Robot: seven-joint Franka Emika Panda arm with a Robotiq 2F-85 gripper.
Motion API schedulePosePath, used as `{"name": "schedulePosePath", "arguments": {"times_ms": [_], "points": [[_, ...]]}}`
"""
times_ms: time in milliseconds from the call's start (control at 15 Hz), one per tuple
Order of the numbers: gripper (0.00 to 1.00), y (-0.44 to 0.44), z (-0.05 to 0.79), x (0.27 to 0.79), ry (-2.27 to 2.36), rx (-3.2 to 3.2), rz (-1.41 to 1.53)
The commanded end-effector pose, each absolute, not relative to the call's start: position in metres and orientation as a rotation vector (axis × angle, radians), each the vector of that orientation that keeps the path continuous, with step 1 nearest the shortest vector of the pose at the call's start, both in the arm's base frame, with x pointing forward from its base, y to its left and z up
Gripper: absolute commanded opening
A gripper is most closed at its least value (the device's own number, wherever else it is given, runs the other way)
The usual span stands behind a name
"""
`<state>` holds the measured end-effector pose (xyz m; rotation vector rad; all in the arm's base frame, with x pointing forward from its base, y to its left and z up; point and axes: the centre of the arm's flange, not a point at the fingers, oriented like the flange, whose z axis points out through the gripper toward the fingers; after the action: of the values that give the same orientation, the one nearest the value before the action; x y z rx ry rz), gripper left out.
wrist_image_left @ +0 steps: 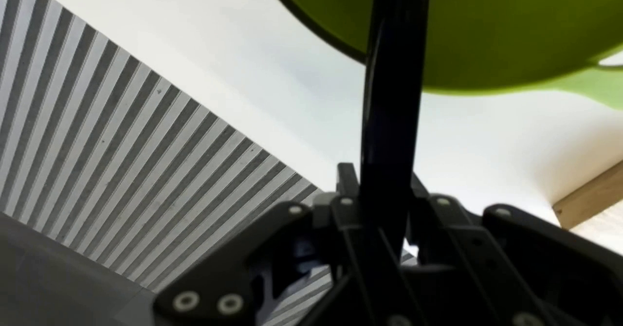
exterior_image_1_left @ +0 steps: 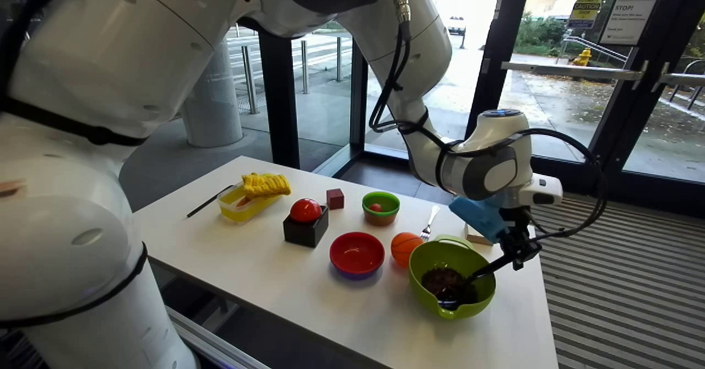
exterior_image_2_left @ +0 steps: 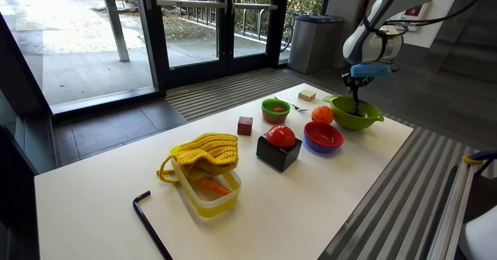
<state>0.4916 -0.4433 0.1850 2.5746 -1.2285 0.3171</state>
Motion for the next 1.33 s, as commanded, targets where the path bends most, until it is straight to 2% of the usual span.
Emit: {"name": "schedulePosePath", "arguments": {"times_ms": [0,733,1267], "points": [[0.06,-0.436,0.198,0.481,-1.325,2.493,0.481],[0.06,-0.418,0.227,0.463,-1.387,2.172,1.008],[0.06,-0.401,0.234,0.447,-1.431,2.110,1.086]]}}
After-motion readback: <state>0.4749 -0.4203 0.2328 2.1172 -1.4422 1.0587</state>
